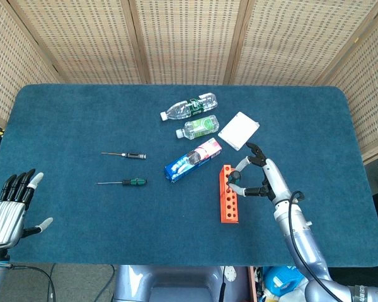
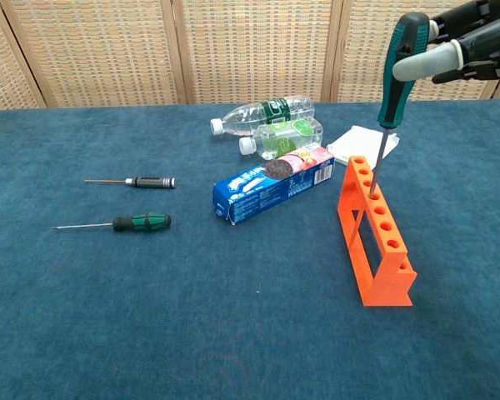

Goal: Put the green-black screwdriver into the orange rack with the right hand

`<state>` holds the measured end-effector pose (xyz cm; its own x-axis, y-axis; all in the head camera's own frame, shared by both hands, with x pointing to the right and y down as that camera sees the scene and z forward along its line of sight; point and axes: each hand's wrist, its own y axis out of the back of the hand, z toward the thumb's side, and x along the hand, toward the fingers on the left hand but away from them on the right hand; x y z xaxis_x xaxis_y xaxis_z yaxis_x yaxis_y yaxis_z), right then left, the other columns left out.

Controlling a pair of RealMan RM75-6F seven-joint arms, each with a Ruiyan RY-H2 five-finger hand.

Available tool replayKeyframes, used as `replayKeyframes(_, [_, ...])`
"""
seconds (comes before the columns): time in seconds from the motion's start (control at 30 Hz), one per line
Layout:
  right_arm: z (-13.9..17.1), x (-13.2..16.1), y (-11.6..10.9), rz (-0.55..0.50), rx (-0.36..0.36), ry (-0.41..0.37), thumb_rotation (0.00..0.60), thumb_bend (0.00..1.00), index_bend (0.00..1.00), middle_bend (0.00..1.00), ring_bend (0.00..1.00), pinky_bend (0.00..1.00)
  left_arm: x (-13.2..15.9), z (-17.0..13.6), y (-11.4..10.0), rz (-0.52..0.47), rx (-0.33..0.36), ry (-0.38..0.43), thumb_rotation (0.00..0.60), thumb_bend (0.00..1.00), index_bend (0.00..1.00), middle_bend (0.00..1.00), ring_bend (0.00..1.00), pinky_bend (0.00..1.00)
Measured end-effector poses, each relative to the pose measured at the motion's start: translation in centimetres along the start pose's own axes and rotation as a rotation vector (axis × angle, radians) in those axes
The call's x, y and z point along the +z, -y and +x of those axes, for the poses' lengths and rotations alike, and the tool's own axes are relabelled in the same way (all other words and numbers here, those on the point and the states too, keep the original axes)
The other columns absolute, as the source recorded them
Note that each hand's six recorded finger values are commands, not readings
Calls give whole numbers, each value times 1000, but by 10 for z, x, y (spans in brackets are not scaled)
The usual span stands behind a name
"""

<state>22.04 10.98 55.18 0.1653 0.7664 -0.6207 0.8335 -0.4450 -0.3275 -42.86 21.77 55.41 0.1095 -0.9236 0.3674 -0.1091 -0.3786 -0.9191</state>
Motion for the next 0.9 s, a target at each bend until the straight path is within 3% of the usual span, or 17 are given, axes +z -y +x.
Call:
replayKeyframes(0.5, [0, -1, -1, -6, 0, 1, 600, 194, 691, 43, 0, 0, 0, 0, 0, 0, -1, 1, 600, 0, 0, 0, 0, 0])
replayKeyframes(0.9, [-4, -26, 16, -32, 37, 53, 600, 193, 691, 43, 0, 0, 0, 0, 1, 0, -3, 3, 600, 0, 0, 0, 0, 0])
